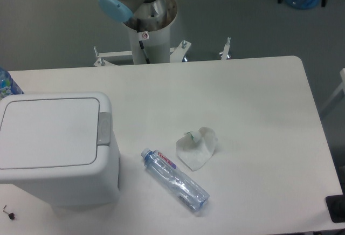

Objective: Open the trash can

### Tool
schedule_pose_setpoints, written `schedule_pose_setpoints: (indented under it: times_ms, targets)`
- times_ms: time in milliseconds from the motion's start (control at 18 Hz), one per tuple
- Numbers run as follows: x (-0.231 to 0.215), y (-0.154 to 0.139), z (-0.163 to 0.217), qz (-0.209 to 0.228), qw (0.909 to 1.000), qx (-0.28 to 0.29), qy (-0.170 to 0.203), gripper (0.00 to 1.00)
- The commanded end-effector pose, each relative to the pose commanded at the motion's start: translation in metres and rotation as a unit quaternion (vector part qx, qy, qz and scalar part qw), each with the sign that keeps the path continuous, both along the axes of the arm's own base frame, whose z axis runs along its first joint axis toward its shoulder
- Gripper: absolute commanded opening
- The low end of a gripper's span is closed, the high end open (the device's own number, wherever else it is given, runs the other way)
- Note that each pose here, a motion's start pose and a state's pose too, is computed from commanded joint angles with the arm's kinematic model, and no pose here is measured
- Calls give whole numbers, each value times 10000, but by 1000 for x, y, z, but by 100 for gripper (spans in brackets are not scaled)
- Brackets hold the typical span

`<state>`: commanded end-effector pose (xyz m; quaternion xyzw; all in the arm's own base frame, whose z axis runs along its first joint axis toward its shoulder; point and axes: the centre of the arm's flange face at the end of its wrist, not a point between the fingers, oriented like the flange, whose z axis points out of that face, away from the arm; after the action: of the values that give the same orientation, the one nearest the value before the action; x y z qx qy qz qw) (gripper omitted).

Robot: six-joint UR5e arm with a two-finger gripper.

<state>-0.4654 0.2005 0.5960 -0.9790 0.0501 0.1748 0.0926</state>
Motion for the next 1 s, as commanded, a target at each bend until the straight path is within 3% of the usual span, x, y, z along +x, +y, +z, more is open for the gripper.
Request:
schedule_pose_setpoints:
  times_ms: [278,500,722,1000]
  targets:
    - [3,3,1,120,9999,47,-23,100]
    - [5,10,2,883,9953,349,-185,100]
    - [18,38,3,1211,9905,572,-302,100]
    - [46,95,-5,1910,9740,1150,-406,100]
